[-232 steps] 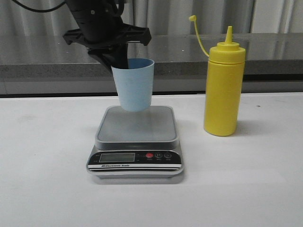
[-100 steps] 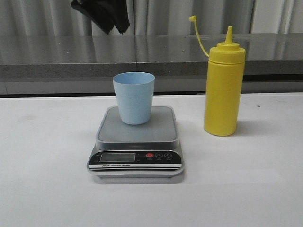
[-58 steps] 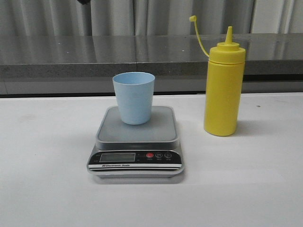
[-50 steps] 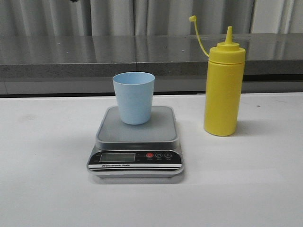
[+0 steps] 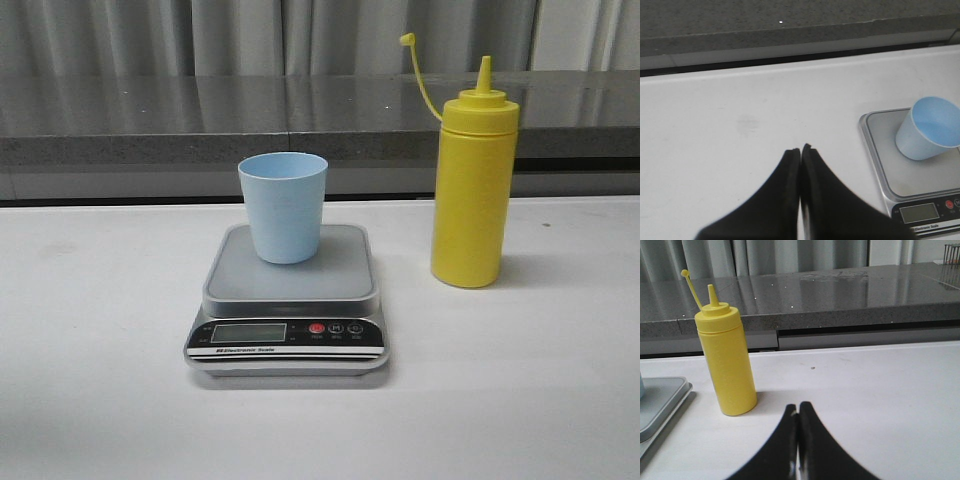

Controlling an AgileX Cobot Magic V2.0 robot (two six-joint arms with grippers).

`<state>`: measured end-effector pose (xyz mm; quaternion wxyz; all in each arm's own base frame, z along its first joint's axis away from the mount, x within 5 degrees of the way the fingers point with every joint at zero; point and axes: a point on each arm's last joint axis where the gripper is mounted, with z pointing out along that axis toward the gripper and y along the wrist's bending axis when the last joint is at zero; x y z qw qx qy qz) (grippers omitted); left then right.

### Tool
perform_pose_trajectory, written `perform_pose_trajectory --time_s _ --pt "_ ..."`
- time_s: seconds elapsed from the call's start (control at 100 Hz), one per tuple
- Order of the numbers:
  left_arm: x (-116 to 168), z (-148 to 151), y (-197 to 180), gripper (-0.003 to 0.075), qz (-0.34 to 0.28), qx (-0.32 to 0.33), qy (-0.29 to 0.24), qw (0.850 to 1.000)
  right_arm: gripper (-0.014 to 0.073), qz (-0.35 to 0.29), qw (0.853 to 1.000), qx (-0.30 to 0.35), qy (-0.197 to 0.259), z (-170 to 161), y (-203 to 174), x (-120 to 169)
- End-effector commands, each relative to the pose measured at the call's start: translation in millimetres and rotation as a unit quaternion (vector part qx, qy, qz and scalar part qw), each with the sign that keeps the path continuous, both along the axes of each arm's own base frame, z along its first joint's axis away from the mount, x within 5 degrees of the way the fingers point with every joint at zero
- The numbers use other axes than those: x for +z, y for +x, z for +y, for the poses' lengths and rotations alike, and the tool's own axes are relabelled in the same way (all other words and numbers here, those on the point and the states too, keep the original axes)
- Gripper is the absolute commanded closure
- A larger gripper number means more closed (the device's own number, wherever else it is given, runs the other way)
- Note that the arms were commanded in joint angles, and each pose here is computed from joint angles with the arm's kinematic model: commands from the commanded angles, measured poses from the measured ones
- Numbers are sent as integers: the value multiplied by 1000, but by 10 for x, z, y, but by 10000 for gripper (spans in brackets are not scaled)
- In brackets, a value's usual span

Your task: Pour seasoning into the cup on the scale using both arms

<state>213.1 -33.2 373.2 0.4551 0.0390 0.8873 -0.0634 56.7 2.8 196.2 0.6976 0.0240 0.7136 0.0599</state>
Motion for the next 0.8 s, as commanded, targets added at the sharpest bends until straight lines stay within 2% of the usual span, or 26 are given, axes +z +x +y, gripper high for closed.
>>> perform_pose_trajectory --time_s 0.0,0.18,0.39,0.61,0.79 --pt "114 81 -220 741 -72 18 -21 997 663 -58 998 -3 -6 -3 -25 142" --pt "-14 161 -680 741 -134 29 -28 990 663 -59 998 -3 -7 -3 -25 146" --pt "-258 202 -1087 741 -167 29 -33 985 663 -73 997 -2 -6 -2 -28 171" --pt "-532 231 -1383 741 -191 29 -36 981 663 -74 997 -2 -6 -2 -29 172" --pt "-658 247 -1546 741 -218 29 -39 975 663 -98 995 -1 -5 0 -37 223"
